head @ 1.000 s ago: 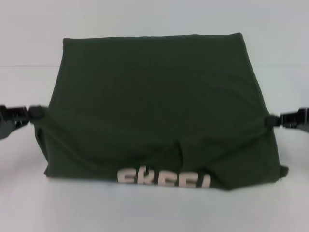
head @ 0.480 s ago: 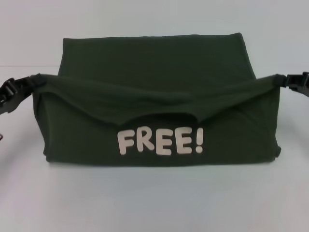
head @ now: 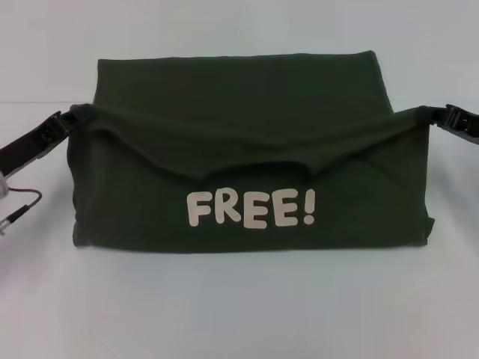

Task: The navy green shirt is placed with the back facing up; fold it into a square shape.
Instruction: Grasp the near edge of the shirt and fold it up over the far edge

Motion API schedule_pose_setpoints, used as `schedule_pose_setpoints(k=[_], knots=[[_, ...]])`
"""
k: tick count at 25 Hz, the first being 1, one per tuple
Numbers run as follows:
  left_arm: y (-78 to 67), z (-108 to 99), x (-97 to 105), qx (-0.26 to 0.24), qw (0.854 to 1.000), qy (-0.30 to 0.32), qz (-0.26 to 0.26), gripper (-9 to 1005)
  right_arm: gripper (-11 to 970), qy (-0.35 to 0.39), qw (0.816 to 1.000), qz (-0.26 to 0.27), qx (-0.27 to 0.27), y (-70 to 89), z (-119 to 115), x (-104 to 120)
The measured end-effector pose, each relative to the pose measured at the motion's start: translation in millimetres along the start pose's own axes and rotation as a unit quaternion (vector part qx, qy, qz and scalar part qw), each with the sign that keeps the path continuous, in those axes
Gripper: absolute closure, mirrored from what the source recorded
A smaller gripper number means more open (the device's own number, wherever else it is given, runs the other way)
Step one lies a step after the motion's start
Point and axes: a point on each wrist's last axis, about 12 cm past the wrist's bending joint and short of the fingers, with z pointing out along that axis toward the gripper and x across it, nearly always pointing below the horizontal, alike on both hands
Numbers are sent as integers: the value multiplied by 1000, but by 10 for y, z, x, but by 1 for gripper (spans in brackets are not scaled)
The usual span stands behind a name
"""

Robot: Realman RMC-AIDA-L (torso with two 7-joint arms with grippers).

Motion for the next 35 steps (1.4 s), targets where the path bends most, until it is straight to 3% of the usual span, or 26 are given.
schedule_pose_setpoints(k=[9,24,35], knots=[[2,107,-34,-24,999,-25,17,958,883,-20,1000,-6,7,81,133,24],[54,190,136,-63,997,-35,21,958,884,-16,998,23,61,-44,218,221],[65,209,169,-71,996,-34,30,958,884,-13,997,16,71,-19,272,274]])
